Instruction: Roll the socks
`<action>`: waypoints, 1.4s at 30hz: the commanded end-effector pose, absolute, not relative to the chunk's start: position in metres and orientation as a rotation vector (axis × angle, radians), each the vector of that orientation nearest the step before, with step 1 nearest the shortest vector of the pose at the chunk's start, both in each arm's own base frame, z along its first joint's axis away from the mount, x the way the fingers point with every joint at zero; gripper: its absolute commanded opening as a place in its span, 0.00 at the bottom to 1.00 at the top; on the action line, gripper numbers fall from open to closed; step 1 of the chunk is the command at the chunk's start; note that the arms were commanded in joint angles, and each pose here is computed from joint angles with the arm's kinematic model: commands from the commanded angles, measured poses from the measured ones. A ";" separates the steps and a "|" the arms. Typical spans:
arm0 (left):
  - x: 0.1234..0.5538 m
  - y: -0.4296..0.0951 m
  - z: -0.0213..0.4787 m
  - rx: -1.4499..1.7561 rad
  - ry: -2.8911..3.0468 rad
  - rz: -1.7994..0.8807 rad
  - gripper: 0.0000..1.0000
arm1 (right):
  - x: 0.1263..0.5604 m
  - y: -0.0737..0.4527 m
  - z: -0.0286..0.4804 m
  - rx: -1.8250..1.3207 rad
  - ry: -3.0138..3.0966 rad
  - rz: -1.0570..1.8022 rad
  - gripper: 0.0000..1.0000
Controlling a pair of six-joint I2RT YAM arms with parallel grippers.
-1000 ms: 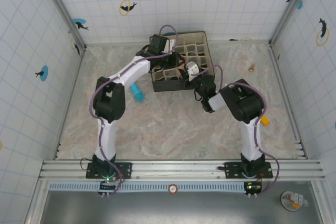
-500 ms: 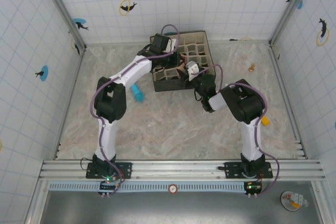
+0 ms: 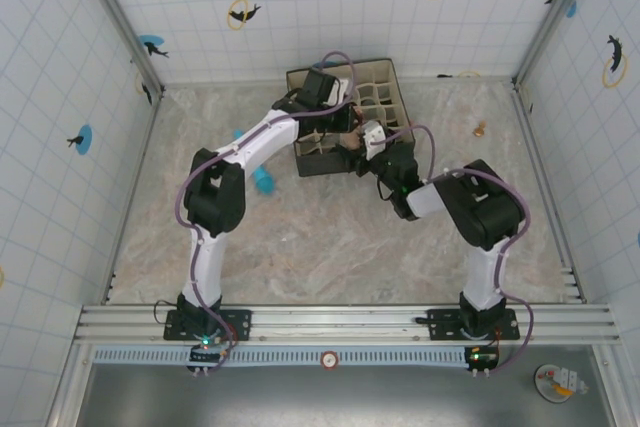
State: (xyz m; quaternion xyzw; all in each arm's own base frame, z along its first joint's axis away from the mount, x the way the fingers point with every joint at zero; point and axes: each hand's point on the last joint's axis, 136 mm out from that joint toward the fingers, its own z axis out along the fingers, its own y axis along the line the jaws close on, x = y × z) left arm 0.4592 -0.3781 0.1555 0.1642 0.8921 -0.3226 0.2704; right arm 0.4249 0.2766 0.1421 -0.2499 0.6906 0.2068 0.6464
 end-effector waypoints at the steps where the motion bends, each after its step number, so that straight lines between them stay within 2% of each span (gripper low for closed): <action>1: 0.459 -0.384 0.144 0.412 2.429 -0.897 0.00 | 0.420 0.261 0.172 -0.510 1.535 0.430 0.85; 20: 0.463 -0.372 0.133 0.385 2.415 -0.801 0.00 | 0.382 0.204 0.191 -0.355 1.685 0.354 0.86; 30: 0.471 -0.374 0.123 0.318 2.379 -0.791 0.00 | 0.371 0.187 0.193 -0.316 1.696 0.343 0.86; 42: 0.466 -0.392 0.123 0.394 2.337 -0.692 0.00 | 0.365 0.178 0.186 -0.303 1.715 0.356 0.87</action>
